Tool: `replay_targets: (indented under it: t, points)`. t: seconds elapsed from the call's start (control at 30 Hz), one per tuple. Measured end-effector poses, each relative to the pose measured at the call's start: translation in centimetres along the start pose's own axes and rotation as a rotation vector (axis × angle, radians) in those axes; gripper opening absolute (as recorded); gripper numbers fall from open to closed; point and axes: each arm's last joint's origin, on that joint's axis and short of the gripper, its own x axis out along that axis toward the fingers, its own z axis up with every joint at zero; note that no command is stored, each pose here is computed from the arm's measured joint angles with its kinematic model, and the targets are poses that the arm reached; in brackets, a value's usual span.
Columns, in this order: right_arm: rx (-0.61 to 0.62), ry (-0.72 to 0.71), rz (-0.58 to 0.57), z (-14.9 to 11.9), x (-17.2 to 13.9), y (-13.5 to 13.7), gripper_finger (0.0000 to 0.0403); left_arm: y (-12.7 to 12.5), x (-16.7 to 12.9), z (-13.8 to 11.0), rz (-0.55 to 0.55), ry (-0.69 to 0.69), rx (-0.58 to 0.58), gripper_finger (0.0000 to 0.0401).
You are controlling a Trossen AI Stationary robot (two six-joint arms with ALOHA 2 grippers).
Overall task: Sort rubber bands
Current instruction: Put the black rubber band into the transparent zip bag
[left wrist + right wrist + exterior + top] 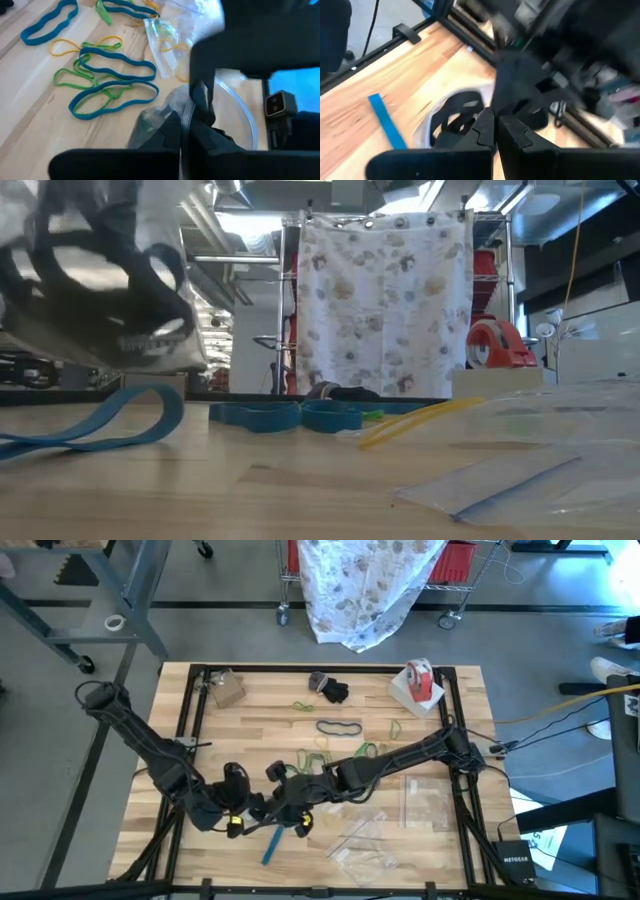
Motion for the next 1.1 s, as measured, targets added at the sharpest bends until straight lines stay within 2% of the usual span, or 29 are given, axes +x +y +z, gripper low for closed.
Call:
replay_targets:
  t: [0.13, 0.3, 0.47, 0.67, 0.87, 1.1]
  points:
    - [0.040, 0.015, 0.035, -0.2, 0.0, 0.2, 0.0009, 0.2, -0.3, 0.3, -0.007, -0.010, -0.010, 0.0000]
    - [0.111, 0.028, 0.090, -1.1, 1.5, 0.9, 0.0009, 0.5, -0.2, 0.5, 0.007, -0.014, -0.017, 0.0000]
    - [0.201, 0.150, 0.140, -2.8, 2.8, 1.9, 0.0009, 0.7, -0.2, 0.6, 0.036, -0.033, -0.014, 0.0000]
    - [0.305, 0.209, 0.062, -3.1, 2.6, 1.7, 0.0009, 0.7, 0.1, 0.3, 0.060, -0.015, 0.001, 0.0000]
    - [0.415, 0.140, 0.003, -1.4, 1.7, 0.2, 0.0009, 0.8, 0.9, -0.4, 0.082, 0.006, 0.000, 0.0000]
    - [0.467, 0.133, -0.026, -2.6, 2.4, -0.5, 0.0009, 0.7, 0.9, -0.3, 0.078, 0.002, -0.006, 0.0000]
